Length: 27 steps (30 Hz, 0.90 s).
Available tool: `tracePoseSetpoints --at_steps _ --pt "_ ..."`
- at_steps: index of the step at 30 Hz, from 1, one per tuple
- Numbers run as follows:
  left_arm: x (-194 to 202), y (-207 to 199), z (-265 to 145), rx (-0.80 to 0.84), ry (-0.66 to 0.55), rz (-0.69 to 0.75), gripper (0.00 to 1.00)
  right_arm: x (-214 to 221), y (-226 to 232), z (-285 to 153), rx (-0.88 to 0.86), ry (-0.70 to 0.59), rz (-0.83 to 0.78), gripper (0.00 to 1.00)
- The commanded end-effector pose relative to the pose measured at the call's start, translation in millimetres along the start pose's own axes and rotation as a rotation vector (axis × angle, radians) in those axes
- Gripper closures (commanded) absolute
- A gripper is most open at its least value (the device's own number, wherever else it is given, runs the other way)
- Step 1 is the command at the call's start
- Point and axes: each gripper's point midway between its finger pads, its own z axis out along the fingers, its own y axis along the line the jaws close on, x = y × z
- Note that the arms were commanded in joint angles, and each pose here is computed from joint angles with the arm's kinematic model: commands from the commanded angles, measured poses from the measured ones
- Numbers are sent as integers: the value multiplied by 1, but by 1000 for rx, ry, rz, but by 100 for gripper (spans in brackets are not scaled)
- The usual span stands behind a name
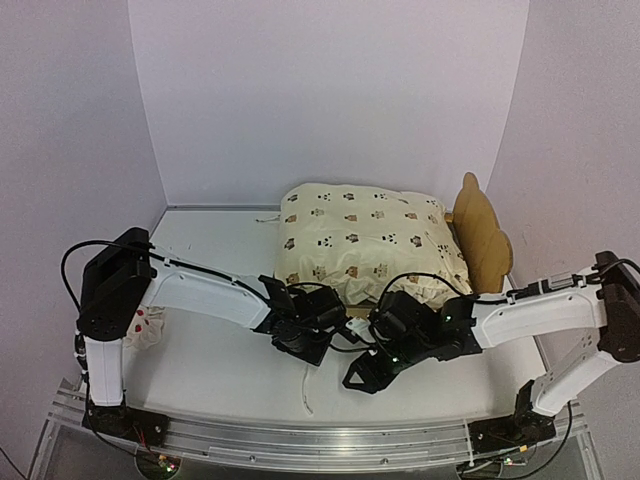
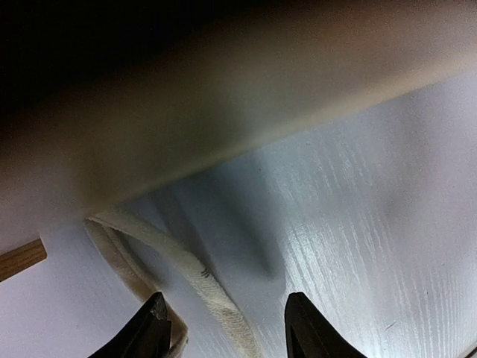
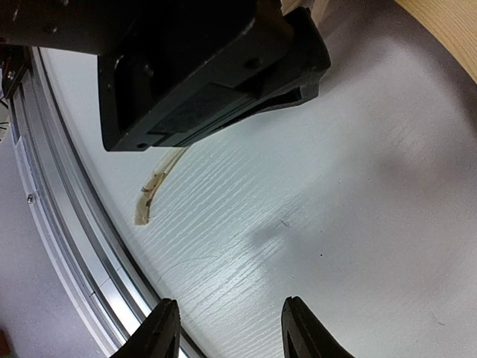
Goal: Set up the pet bed
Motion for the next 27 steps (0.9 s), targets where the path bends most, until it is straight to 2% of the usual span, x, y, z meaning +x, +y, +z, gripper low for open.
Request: tracePoseSetpoints --at_steps 1,7,19,27 --pt "7 -2 5 -23 25 -7 52 -16 6 -11 -21 -71 -2 52" --pt "20 6 12 -48 55 -25 62 -14 7 -9 -28 -65 6 52" --pt "47 20 22 -93 109 -52 64 -13 9 -6 -44 -53 20 53" --pt "58 35 25 -156 127 -74 80 -13 11 -4 -53 -47 29 54"
